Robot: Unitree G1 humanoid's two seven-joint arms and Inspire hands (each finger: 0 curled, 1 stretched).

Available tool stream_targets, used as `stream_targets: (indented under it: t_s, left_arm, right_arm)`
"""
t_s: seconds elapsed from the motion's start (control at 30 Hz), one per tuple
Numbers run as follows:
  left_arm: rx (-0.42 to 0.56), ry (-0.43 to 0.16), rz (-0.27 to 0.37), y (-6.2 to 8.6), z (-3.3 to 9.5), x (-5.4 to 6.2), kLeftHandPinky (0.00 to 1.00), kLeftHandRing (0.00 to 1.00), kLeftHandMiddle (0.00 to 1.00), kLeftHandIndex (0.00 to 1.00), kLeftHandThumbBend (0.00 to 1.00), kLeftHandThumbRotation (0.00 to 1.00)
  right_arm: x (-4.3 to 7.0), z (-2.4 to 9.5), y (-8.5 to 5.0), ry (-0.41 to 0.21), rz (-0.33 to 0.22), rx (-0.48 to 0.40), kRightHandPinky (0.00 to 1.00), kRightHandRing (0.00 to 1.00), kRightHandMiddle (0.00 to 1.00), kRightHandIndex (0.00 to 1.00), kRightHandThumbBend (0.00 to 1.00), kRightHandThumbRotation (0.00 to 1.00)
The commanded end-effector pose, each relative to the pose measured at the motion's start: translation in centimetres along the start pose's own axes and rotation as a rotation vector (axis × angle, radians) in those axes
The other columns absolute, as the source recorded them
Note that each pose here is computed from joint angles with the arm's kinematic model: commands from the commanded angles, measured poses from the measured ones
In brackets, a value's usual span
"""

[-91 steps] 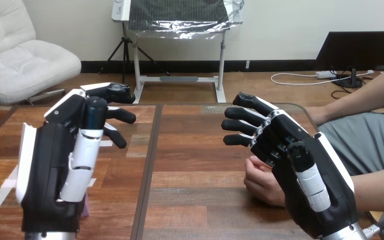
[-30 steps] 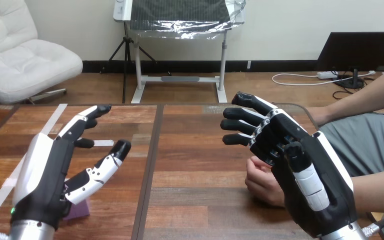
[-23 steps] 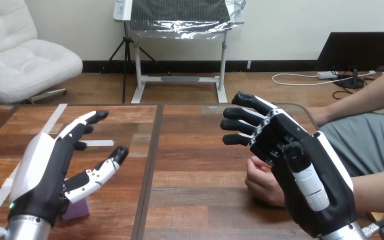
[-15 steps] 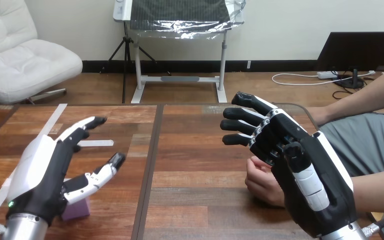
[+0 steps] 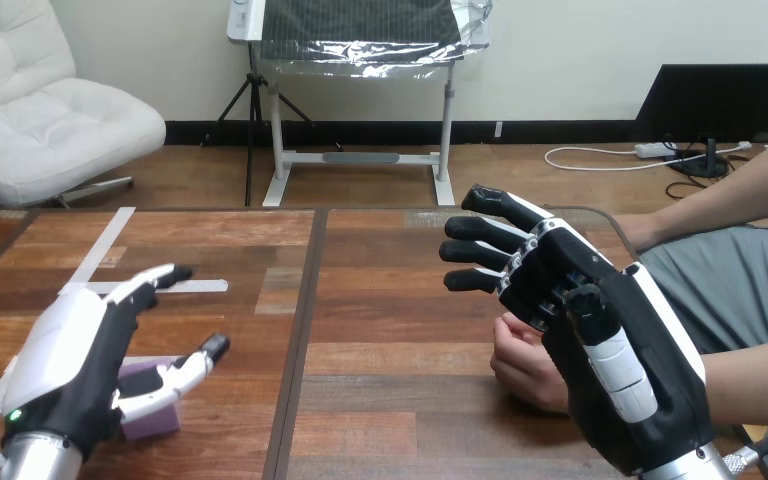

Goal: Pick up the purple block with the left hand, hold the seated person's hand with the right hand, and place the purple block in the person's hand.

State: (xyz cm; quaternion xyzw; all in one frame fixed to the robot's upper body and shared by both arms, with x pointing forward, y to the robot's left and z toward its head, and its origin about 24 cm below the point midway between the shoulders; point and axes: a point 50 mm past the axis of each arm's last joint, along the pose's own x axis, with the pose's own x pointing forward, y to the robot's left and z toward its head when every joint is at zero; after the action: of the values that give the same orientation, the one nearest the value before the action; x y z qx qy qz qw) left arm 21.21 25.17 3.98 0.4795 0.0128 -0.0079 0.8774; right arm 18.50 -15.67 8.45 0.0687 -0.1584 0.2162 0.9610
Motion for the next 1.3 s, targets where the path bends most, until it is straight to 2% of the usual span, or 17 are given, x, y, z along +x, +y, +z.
stream_targets:
  t_s: [0.0, 0.4, 0.63, 1.27]
  left_arm:
    - [0.059, -0.036, 0.027, 0.9, 0.5, 1.6, 0.74, 0.82, 0.85, 0.82, 0.63, 0.48]
    - [0.144, 0.001, 0.003, 0.4, -0.8, 2.0, 0.74, 0.81, 0.83, 0.81, 0.71, 0.34]
    - [0.18, 0.021, -0.011, 0.3, -1.6, 2.1, 0.73, 0.8, 0.82, 0.81, 0.75, 0.33]
    - [0.228, 0.072, -0.075, 0.4, -2.5, 2.4, 0.76, 0.81, 0.82, 0.81, 0.78, 0.24]
  right_arm:
    - [1.2, 1.5, -0.1, -0.096, 0.014, -0.023, 0.72, 0.78, 0.79, 0.82, 0.89, 0.76]
    - [1.1, 1.5, -0.1, -0.097, 0.012, -0.02, 0.71, 0.77, 0.78, 0.82, 0.9, 0.75]
    - [1.1, 1.6, -0.1, -0.1, 0.013, -0.026, 0.71, 0.77, 0.78, 0.82, 0.89, 0.76]
    - [1.1, 1.7, -0.1, -0.106, 0.015, -0.019, 0.7, 0.76, 0.78, 0.82, 0.89, 0.76]
